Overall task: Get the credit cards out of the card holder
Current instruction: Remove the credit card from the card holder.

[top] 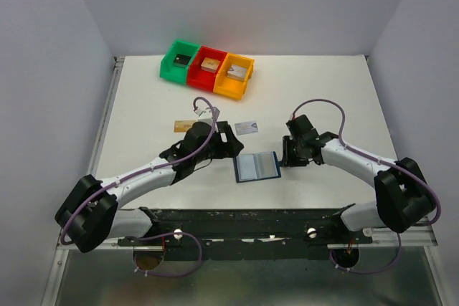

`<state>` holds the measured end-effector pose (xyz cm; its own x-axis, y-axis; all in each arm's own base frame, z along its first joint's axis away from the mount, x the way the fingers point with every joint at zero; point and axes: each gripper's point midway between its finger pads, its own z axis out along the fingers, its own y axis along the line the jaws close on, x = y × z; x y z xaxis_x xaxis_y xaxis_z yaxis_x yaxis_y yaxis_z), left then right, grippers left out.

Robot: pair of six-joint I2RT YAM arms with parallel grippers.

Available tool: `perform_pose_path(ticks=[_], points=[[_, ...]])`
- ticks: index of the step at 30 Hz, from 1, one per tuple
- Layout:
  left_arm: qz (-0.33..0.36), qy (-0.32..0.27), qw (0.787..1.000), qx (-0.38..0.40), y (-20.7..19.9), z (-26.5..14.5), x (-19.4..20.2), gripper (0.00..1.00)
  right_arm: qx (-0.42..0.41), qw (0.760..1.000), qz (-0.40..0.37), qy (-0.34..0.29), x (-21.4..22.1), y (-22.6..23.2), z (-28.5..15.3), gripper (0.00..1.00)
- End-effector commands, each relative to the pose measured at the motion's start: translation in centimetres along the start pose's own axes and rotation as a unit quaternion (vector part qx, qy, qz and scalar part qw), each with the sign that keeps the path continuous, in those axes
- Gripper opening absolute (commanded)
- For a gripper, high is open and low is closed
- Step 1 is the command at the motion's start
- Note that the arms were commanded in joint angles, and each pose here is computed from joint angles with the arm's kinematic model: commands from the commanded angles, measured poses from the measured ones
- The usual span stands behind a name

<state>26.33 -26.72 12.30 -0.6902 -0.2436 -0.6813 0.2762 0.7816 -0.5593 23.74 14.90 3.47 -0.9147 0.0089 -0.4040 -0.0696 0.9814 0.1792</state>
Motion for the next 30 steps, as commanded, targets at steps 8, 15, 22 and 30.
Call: perform_pose_path(ticks=[8,15,22,30], points=[[0.024,0.018,0.997,0.076,-2.8,0.0,1.0,0.67,-0.025,1.0,0.015,0.011,-1.5,1.0,2.0,0.3],[0.042,0.045,0.994,0.089,-3.2,0.5,2.0,0.65,-0.094,0.996,0.008,0.003,-1.4,3.2,1.8,0.02],[0.061,0.105,0.987,0.106,-3.8,2.0,3.8,0.59,-0.144,0.989,-0.013,-0.027,-1.4,4.3,-1.4,0.0],[0.085,0.155,0.977,0.119,-5.2,3.7,5.5,0.61,-0.192,0.979,-0.035,-0.053,-1.5,5.5,-3.6,0.0]])
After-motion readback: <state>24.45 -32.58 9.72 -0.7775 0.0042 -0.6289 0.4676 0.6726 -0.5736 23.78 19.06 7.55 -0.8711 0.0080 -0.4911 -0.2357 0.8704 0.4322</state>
